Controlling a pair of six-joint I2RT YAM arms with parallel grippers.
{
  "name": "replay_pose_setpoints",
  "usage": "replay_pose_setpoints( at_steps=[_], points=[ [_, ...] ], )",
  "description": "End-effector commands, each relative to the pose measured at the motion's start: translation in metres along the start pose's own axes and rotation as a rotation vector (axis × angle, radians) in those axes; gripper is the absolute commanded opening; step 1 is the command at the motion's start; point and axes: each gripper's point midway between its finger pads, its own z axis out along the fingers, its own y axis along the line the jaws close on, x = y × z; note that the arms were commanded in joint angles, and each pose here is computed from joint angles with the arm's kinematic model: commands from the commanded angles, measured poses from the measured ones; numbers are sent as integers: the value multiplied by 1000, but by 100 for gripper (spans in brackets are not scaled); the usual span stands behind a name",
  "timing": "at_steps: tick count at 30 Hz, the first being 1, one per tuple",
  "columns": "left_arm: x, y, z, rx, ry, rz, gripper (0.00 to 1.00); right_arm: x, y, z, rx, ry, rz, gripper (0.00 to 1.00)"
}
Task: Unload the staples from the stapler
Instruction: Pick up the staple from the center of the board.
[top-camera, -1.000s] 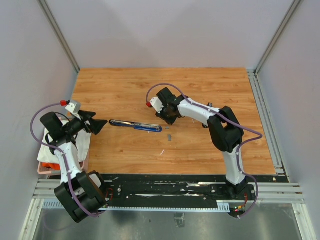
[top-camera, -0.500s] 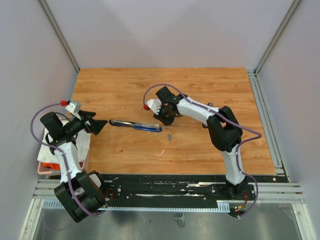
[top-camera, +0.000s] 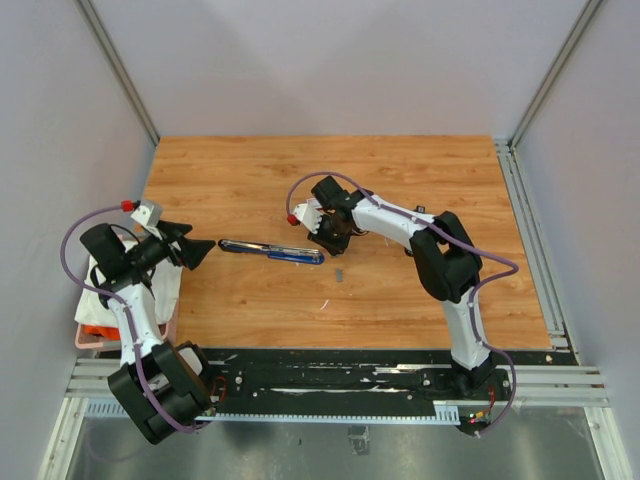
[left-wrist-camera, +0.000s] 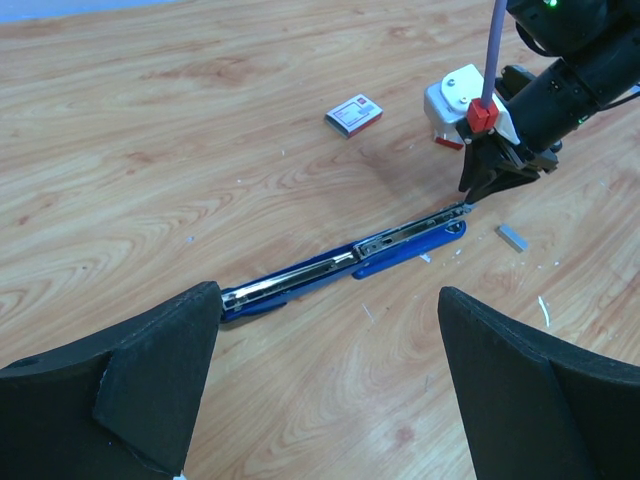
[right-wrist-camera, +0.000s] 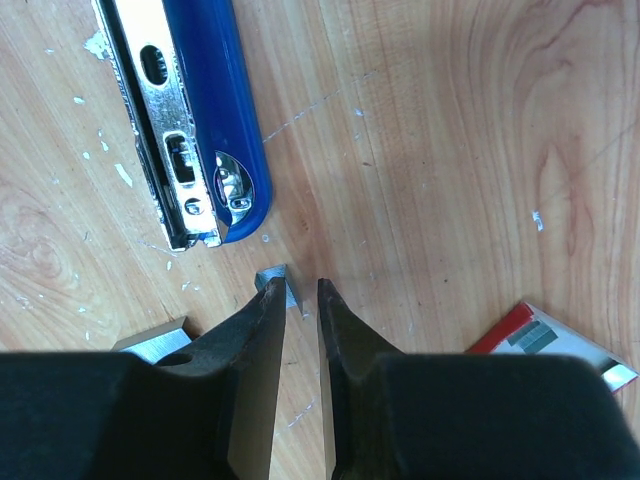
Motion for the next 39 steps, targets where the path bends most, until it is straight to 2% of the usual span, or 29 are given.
replay_pose_setpoints(
  at_steps=[1, 6, 11, 19, 25, 31, 39],
  points=[
    [-10, 0, -2, 12, -10, 25, 98, 4, -1, 4, -10, 27, -10, 20],
    [-9, -1, -1, 14, -9, 24, 98, 8, -1, 8, -13, 38, -7, 16],
    [-10, -1, -2, 16, -10, 28, 98, 9, -1, 8, -10, 44, -7, 1],
    [-10, -1, -2, 17, -9, 23, 98, -4, -6, -10, 19, 6, 17, 1],
    [-10, 6, -6, -9, -14, 18, 98, -16, -38, -40, 138, -33, 79, 0],
    [-10, 6, -7, -8, -14, 18, 98, -4, -78, -56, 241, -25, 169, 1],
    [-10, 6, -7, -8, -13, 18, 98, 21, -111, -52, 315, 15, 278, 0]
  ],
)
